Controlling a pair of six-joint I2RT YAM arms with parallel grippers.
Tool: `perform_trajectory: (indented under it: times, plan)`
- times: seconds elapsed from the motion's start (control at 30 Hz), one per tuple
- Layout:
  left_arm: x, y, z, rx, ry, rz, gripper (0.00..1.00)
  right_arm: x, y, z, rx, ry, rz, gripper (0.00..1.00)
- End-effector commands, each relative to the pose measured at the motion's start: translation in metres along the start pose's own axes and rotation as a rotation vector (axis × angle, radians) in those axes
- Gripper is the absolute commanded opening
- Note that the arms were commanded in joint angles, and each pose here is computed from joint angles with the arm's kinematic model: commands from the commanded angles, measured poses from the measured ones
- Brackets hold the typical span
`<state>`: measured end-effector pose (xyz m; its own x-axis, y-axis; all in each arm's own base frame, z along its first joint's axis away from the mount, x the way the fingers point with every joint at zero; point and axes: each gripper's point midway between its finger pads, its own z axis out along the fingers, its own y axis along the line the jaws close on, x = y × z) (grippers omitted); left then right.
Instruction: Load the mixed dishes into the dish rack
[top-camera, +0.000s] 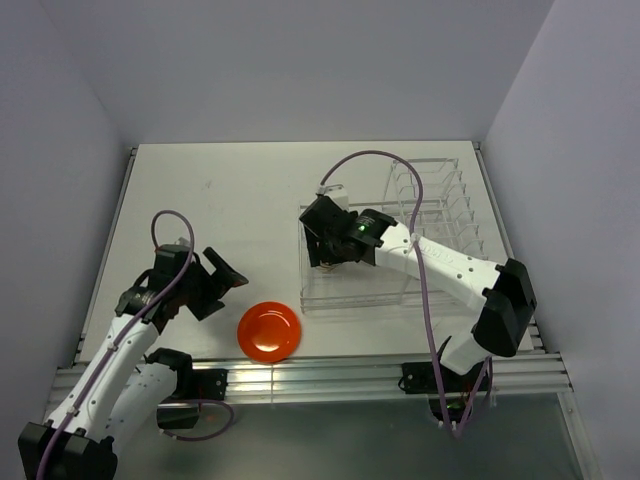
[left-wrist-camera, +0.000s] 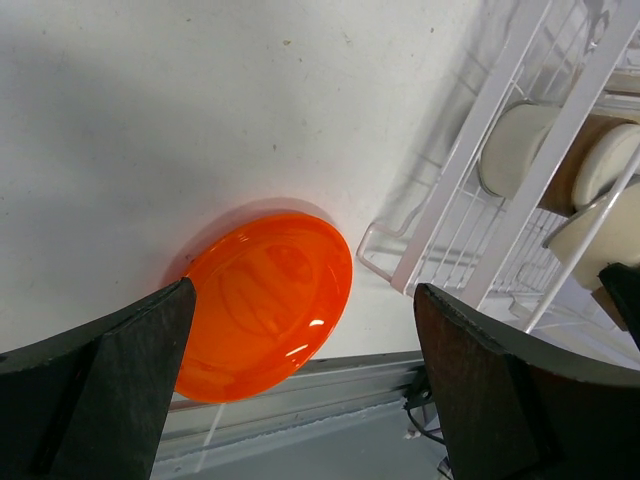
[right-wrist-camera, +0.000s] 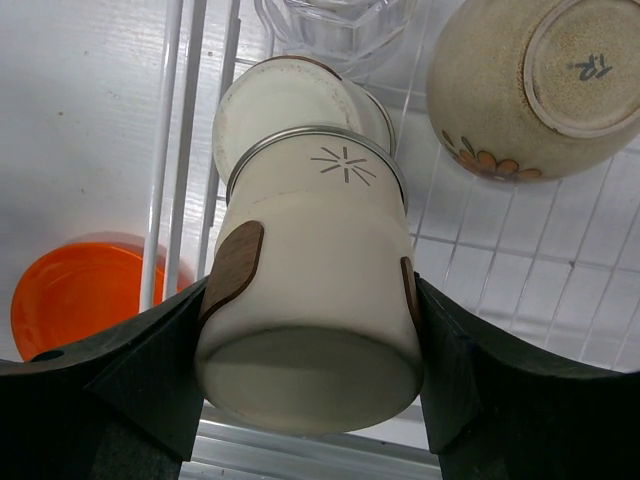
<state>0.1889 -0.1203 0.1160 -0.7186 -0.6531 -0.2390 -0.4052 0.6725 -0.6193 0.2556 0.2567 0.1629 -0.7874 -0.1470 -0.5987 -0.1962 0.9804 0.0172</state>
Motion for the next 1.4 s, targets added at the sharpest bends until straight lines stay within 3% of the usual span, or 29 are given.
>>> perform_trajectory:
  times: [0.0,0.23,0.53,0.83,1.07,1.37]
  plan:
    - [-0.005,0.0,0.005,0.006,-0.024,0.029,0.97,0.005,-0.053,0.0,0.193,-0.01,-0.004,0.0]
    - [-0.001,0.003,0.012,0.009,-0.005,0.024,0.97,0.011,-0.066,-0.004,0.211,-0.008,0.004,0.0]
    - [-0.001,0.007,0.013,-0.006,-0.01,0.025,0.97,-0.006,-0.037,-0.017,0.032,-0.08,-0.005,0.0]
    - [0.0,0.011,0.021,-0.015,-0.008,0.0,0.97,-0.031,-0.029,-0.052,-0.022,-0.163,-0.01,0.0]
    - [0.01,0.021,0.03,-0.029,0.001,-0.053,0.95,-0.002,0.001,-0.049,-0.081,-0.05,-0.117,0.0]
    - [0.024,0.041,0.04,-0.117,-0.004,-0.07,0.95,0.023,0.02,-0.024,-0.13,0.03,-0.135,0.0]
